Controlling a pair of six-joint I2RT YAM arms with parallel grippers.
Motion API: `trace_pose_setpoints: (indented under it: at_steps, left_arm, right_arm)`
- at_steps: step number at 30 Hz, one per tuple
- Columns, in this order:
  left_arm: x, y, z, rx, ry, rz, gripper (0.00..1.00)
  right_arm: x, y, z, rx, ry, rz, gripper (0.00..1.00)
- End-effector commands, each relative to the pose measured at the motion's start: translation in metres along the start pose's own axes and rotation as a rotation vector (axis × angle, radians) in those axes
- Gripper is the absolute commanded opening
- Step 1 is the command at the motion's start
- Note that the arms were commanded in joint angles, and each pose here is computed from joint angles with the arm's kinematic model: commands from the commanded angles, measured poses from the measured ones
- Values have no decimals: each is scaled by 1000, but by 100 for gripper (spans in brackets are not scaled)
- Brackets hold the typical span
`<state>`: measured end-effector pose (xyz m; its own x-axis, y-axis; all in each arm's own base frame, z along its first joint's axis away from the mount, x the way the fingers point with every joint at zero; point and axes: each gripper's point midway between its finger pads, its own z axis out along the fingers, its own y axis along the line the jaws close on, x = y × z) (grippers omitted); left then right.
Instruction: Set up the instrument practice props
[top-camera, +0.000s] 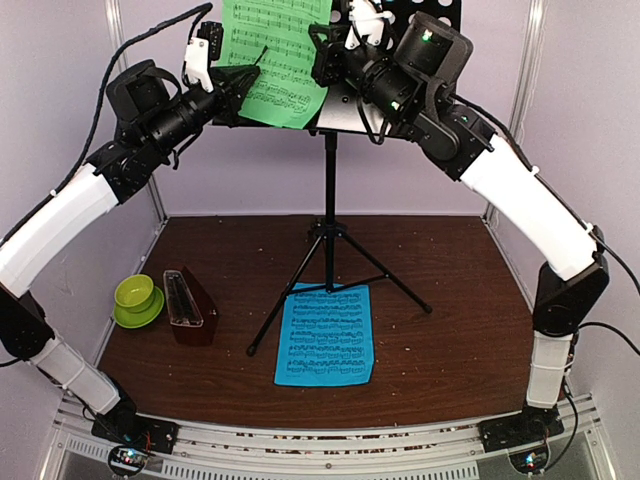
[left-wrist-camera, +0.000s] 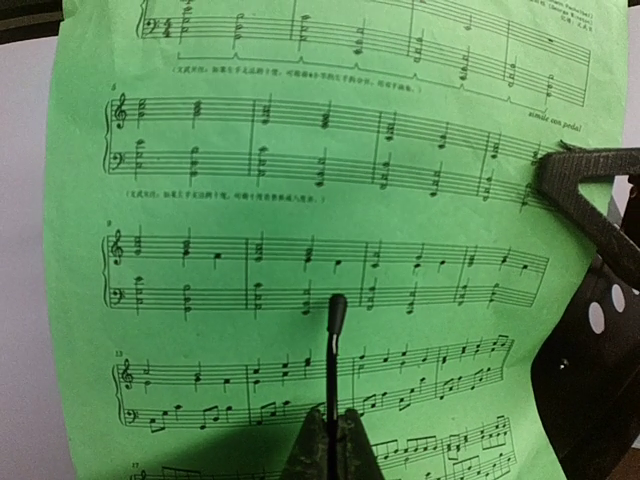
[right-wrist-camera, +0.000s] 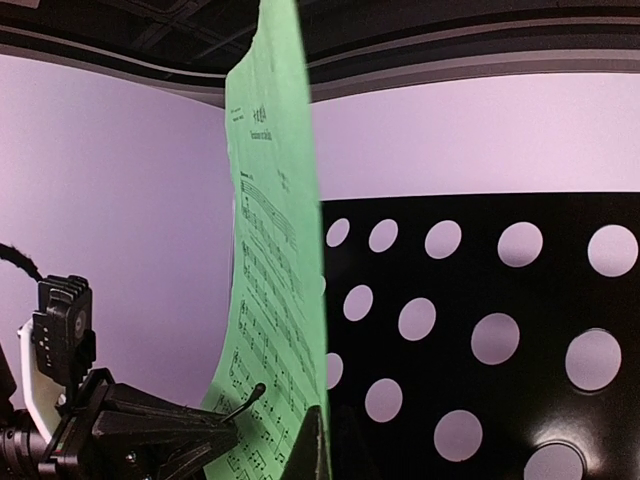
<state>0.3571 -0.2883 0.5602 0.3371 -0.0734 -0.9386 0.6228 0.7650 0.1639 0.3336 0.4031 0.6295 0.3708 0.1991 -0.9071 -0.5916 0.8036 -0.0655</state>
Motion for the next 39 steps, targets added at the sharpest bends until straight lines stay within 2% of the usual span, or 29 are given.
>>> trace_pose_setpoints:
  at_steps: [1,7,18,27,36,39]
  left_arm:
    - [-30,-4,-9,28,-92,28,0]
    - [-29,-4,-9,29,-90,28,0]
    - [-29,-5,-11,35,-93,23,0]
    - [-31,-7,-13,42,-96,17,0]
    - [-32,-8,-14,48,-99,17,0]
    - [-33,-8,-15,49,-101,18,0]
  right_arm:
    - [-13,4,-1,-27,-38,18,2]
    - [-21,-2,-3,-1,-56,2,4]
    - [-45,-2,-10,-61,-114,-146,0]
    - [-48,-3,-13,-96,-112,-225,0]
    - [-40,2,-14,-136,-81,-229,0]
    - [-43,-2,-15,-114,-84,-231,14]
